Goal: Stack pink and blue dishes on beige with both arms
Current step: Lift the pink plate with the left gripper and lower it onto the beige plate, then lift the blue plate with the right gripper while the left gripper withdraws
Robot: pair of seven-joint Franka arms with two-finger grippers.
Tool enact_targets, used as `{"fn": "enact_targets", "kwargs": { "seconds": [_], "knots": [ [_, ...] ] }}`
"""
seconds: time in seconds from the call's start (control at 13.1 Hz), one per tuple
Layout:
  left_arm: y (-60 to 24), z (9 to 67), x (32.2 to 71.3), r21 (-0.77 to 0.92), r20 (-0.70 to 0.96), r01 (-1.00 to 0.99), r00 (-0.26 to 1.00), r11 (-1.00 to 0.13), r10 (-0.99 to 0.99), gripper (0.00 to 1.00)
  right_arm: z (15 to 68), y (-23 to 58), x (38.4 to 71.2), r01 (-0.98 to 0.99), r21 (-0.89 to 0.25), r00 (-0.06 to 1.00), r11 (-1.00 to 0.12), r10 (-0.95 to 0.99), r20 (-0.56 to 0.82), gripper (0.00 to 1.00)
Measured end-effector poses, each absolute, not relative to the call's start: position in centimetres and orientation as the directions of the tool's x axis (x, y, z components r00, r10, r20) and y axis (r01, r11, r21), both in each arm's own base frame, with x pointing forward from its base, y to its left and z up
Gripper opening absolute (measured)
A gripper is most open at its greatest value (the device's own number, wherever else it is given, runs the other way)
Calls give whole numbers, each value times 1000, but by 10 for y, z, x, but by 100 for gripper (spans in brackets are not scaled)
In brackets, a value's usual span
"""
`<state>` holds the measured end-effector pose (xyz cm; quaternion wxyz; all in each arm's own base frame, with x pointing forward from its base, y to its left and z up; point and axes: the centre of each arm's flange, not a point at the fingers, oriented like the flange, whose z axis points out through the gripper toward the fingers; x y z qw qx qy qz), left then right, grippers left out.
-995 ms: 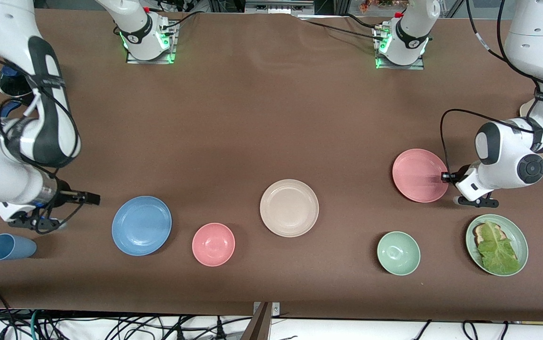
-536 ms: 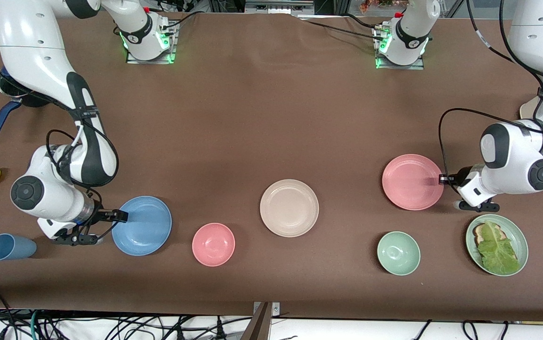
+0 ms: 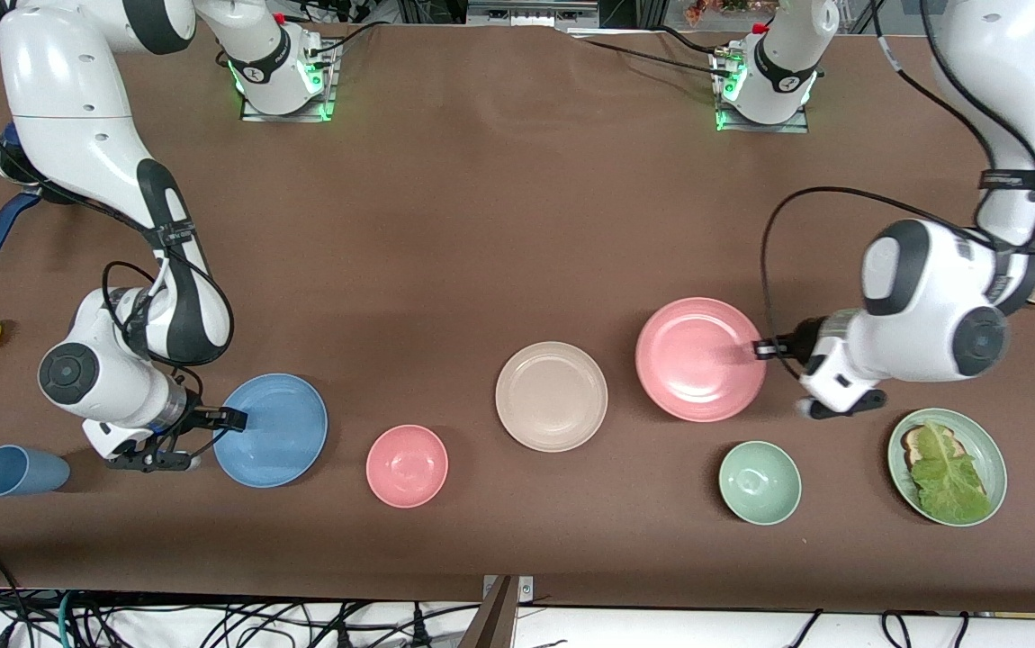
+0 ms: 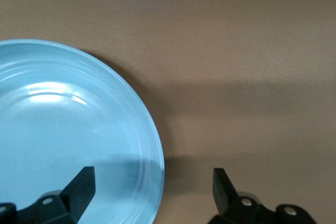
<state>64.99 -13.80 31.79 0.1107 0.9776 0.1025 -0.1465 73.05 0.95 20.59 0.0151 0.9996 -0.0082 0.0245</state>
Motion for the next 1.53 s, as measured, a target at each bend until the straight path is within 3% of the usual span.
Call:
{"fn": "enact_targets", "kwargs": {
  "seconds": [0.15, 0.23, 0.54, 0.61, 0.69, 0.84, 1.15, 1.38, 1.53],
  "knots": [
    [-205, 304, 646, 181, -287, 257, 937, -949, 199, 5, 202, 9, 729, -17, 30, 999, -999, -16, 42, 81],
    [-236, 292, 644, 186, -273, 267, 939, -946, 211, 5, 199, 9, 728, -17, 30, 999, -999, -16, 38, 80],
    [-309, 237, 639, 200, -246, 300, 937, -933, 249, 5, 194, 9, 726, -17, 31, 999, -999, -16, 28, 31],
    [-313, 227, 641, 195, -240, 307, 936, -932, 258, 5, 193, 9, 726, -19, 28, 999, -999, -19, 26, 23],
    [-310, 222, 644, 189, -234, 312, 935, -931, 266, 6, 192, 9, 725, -23, 24, 999, -999, -22, 25, 23],
    [-302, 227, 654, 192, -215, 323, 935, -927, 281, 22, 197, 10, 727, -30, 13, 999, -999, -30, 32, 11],
    [-275, 251, 672, 179, -194, 344, 931, -922, 310, 66, 200, 14, 728, -7, 8, 999, -1000, -7, 32, 11],
    [-213, 272, 687, 120, -203, 358, 922, -926, 330, 97, 234, 37, 736, 29, -12, 1000, -999, 29, 2, 5],
    [-161, 285, 693, 104, -235, 327, 926, -939, 296, 100, 275, 54, 742, 52, -31, 998, -998, 53, -30, 5]
  ]
}}
